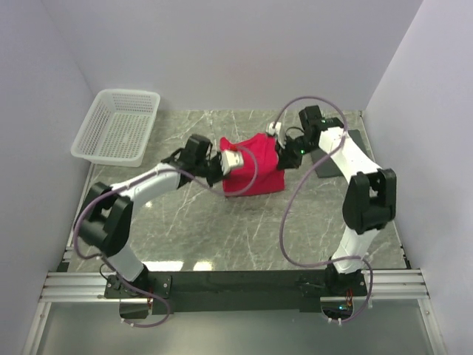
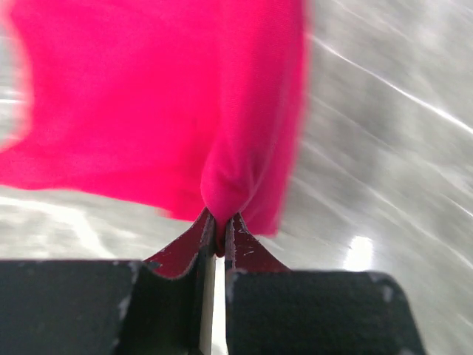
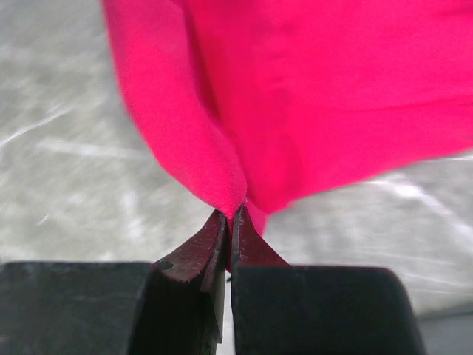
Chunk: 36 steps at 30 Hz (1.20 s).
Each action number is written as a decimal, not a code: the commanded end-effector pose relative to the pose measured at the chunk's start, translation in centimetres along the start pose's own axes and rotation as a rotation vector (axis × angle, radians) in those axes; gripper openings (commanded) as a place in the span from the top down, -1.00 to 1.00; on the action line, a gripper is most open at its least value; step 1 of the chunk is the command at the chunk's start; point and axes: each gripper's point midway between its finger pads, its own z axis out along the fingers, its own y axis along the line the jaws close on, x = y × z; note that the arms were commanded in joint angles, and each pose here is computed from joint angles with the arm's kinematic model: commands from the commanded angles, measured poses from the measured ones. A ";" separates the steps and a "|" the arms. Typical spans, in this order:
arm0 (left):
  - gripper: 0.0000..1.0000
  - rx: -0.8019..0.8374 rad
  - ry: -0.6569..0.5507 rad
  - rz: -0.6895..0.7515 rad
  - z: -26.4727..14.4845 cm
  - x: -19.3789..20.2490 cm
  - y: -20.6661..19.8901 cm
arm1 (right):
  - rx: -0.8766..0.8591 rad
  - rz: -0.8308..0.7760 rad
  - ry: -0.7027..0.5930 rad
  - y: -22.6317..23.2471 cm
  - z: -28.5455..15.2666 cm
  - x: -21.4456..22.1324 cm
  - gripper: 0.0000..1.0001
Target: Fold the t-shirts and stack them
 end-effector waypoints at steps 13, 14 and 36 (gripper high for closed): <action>0.99 -0.414 -0.199 -0.211 2.4 -3.9 18.1 | 0.373 0.267 -0.167 -17.4 0.6 -7.0 1.00; 0.99 -0.449 -0.194 -0.214 2.2 -3.8 18.8 | 0.386 0.279 -0.171 -17.9 0.8 -6.8 1.00; 0.92 -0.639 -0.171 -0.328 4.2 -0.7 23.2 | 0.549 0.368 -0.178 -22.1 4.8 -6.4 1.00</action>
